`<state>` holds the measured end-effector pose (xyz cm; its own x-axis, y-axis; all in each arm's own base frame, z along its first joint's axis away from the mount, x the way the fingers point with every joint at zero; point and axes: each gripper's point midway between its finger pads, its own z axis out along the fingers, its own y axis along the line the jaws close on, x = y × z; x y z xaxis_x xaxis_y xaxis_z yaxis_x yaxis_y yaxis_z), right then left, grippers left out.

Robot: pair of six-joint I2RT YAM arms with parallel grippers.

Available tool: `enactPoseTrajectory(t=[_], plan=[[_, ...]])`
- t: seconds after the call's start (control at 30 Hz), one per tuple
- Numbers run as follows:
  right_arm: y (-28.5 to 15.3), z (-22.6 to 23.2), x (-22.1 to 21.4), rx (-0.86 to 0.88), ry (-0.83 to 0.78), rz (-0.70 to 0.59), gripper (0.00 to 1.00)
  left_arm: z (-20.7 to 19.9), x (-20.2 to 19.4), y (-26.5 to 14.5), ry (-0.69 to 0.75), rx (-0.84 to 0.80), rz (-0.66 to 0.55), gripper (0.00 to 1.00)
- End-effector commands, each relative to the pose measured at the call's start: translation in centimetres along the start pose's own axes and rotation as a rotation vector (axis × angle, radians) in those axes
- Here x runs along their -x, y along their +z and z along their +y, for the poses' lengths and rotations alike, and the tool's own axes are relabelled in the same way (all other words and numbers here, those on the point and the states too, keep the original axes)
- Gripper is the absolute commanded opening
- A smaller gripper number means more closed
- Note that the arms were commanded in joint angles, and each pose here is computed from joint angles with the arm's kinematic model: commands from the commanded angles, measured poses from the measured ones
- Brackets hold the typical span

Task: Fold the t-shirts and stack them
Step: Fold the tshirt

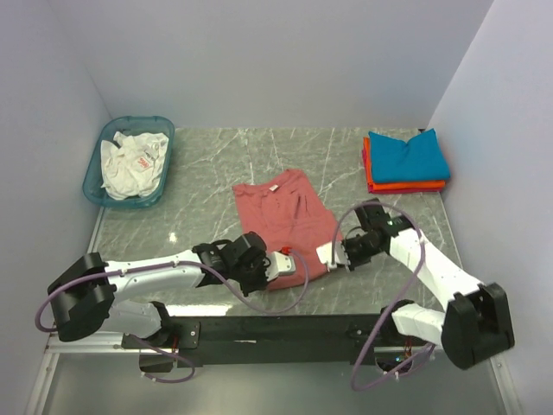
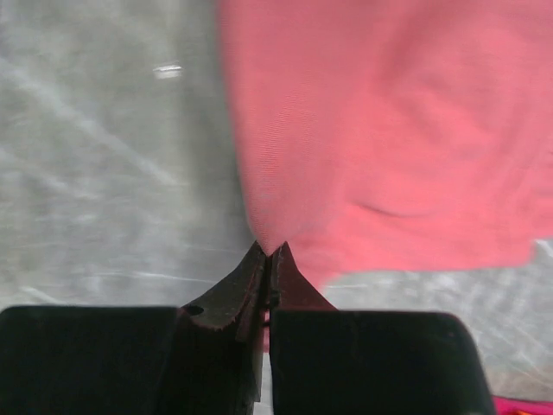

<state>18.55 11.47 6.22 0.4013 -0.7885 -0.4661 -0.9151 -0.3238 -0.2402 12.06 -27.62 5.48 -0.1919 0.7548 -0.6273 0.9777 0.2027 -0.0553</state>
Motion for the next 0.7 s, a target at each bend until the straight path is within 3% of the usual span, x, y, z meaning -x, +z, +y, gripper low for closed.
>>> enactPoseTrajectory(t=[0.0,0.13,0.27,0.37,0.67], plan=[[-1.4,-5.9,1.5,-0.099,0.059,-0.049,0.0,3.0,2.0,-1.3,0.028,0.064,-0.08,0.0],[-3.2,-13.4,2.6,-0.187,0.106,-0.067,0.0,9.2,3.4,-3.4,-0.006,0.207,-0.144,0.0],[-3.1,-19.6,2.7,-0.256,0.22,-0.097,0.0,17.3,4.8,-6.1,-0.067,0.384,-0.232,0.0],[-1.5,-23.8,2.0,-0.284,0.324,-0.12,0.0,21.3,4.9,-6.9,-0.098,0.46,-0.25,0.0],[0.7,-31.1,-0.2,-0.414,0.466,-0.112,0.0,27.4,3.1,-6.8,-0.175,0.565,-0.204,0.0]])
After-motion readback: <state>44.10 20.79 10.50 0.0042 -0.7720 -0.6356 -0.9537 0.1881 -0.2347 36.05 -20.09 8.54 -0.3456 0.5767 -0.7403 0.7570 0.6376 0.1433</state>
